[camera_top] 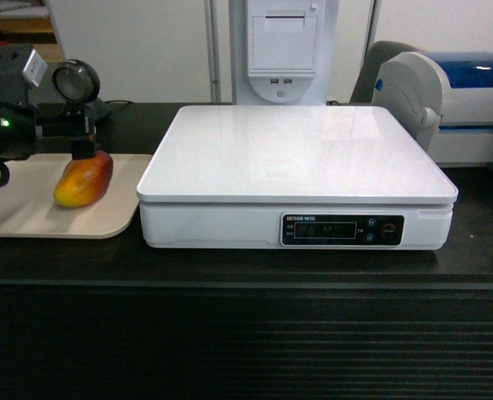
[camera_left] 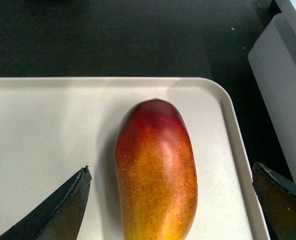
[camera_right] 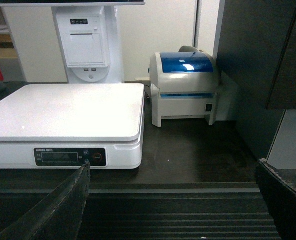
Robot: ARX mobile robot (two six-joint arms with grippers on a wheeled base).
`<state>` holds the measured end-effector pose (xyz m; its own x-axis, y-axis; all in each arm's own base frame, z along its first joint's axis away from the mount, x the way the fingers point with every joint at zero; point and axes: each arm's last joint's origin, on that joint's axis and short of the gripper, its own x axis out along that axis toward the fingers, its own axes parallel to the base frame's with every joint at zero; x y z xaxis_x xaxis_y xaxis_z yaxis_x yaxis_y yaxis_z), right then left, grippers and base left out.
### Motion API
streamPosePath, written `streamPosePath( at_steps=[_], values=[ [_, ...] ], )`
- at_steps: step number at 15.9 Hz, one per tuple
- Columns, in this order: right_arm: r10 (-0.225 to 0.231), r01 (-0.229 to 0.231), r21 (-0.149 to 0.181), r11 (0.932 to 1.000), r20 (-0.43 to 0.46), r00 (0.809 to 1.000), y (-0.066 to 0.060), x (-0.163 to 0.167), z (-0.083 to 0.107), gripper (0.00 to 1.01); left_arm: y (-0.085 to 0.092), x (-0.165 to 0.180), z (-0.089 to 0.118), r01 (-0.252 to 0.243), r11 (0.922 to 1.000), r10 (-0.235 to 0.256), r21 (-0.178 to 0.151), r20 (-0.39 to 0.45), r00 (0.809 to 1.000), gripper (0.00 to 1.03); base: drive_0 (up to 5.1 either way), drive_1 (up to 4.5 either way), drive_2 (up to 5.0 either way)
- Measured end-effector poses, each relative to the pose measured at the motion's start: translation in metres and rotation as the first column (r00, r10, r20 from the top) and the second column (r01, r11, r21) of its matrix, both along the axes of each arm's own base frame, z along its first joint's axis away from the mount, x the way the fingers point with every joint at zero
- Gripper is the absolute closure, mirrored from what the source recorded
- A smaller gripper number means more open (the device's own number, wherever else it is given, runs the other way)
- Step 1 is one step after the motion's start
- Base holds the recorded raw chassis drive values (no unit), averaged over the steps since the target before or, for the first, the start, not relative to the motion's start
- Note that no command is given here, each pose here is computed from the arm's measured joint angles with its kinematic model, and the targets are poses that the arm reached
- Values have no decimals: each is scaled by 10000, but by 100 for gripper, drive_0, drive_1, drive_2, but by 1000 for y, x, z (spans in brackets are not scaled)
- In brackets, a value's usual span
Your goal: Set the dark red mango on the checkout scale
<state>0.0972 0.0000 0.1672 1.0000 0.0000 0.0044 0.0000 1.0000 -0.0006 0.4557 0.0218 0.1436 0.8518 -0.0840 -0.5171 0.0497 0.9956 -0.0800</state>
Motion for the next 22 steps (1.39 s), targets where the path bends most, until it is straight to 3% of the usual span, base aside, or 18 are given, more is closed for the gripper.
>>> streamPosePath(
  at_steps=[2,8,14,15,18,19,20,22],
  values=[
    [0,0,0,10000,0,10000,0,0,0,3,0,7,-1,134,9997,-141,-184,-379,9992,5,0,0,0],
    [0,0,0,10000,0,10000,0,0,0,3,7,34,-11,19,9998,-36,-204,-861,9963,5,0,0,0],
    [0,0,0,10000,0,10000,0,0,0,3,18,56,-19,-74,9996,118,285,-1589,9872,5,0,0,0],
    [0,0,0,10000,0,10000,0,0,0,3,19,61,-20,36,9987,55,503,-1805,9836,5,0,0,0],
    [0,0,0,10000,0,10000,0,0,0,3,17,60,-33,605,9959,-425,677,-2415,9695,5,0,0,0],
    [0,0,0,10000,0,10000,0,0,0,3,15,60,-36,681,9951,-483,721,-2474,9677,11,0,0,0],
    [0,0,0,10000,0,10000,0,0,0,3,15,60,-39,709,9946,-494,757,-2552,9656,31,0,0,0],
    [0,0,0,10000,0,10000,0,0,0,3,14,60,-39,747,9940,-521,803,-2543,9657,40,0,0,0]
  ],
)
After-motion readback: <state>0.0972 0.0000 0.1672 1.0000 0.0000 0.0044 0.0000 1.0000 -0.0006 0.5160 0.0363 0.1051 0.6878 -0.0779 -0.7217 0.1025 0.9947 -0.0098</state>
